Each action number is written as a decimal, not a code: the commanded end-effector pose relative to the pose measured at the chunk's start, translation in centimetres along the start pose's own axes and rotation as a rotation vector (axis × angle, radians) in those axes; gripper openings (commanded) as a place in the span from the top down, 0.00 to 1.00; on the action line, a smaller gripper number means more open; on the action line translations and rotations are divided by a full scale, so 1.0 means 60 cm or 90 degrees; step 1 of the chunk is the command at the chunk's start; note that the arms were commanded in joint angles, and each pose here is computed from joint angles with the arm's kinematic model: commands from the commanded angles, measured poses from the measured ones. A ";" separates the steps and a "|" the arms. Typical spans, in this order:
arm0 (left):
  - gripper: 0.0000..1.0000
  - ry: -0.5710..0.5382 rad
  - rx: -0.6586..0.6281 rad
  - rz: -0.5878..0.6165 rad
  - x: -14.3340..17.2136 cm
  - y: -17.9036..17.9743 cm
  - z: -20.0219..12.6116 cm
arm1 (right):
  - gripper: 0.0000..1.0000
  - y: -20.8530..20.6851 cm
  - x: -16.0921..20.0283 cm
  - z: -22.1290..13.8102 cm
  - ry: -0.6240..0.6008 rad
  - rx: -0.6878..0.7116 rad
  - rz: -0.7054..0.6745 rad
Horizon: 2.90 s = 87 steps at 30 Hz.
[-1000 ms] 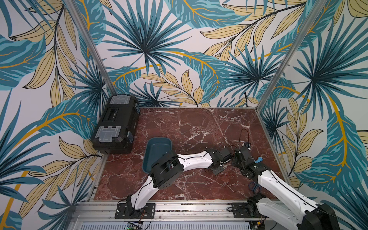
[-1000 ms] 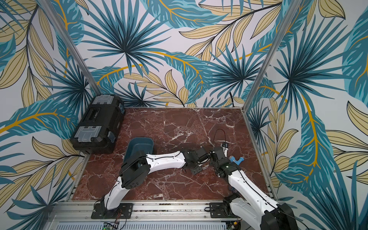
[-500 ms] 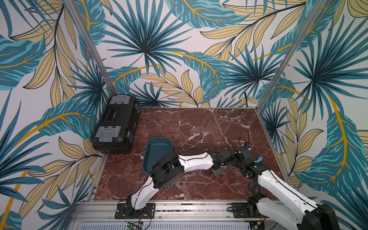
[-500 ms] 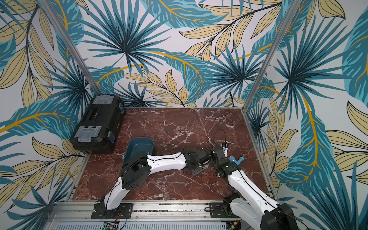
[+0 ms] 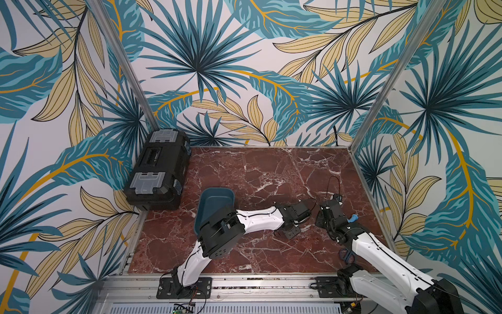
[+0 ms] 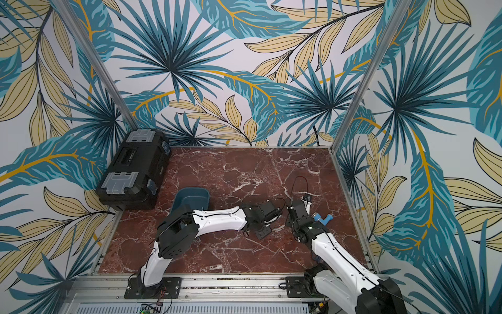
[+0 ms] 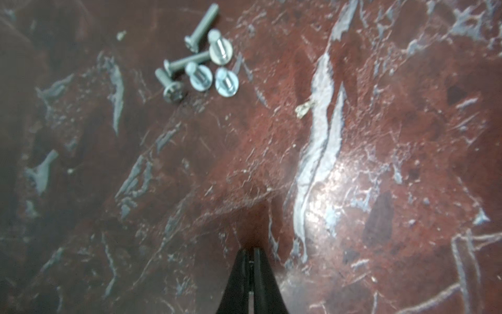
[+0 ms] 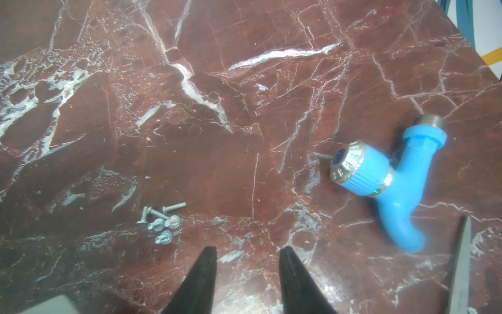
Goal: Put the screws on the desktop into the storage box
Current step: Pick up the screw from the center of the board, then place the screw in the storage box, then pick up the screw from the center of the board.
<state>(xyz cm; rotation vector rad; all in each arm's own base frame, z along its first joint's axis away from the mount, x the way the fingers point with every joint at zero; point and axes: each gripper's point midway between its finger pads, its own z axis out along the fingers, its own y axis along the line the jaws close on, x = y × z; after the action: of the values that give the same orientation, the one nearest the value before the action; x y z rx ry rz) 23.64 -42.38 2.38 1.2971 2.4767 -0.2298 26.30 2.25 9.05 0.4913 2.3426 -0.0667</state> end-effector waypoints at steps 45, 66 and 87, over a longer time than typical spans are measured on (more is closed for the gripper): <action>0.30 -0.008 -0.147 -0.555 0.268 0.343 -0.291 | 0.56 0.026 0.010 0.008 0.047 -0.029 -0.027; 0.18 -0.223 -0.189 -0.471 0.305 0.307 -0.454 | 0.65 0.110 0.049 0.050 0.286 -0.040 -0.125; 0.18 -0.207 -0.205 -0.477 0.309 0.315 -0.447 | 0.75 0.121 0.054 0.104 0.303 0.008 -0.107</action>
<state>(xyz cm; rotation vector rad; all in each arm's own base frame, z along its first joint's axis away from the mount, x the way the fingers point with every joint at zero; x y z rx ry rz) 23.16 -10.07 21.53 0.1600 2.4565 -0.2312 30.60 8.99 3.02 0.3137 2.8562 -0.0290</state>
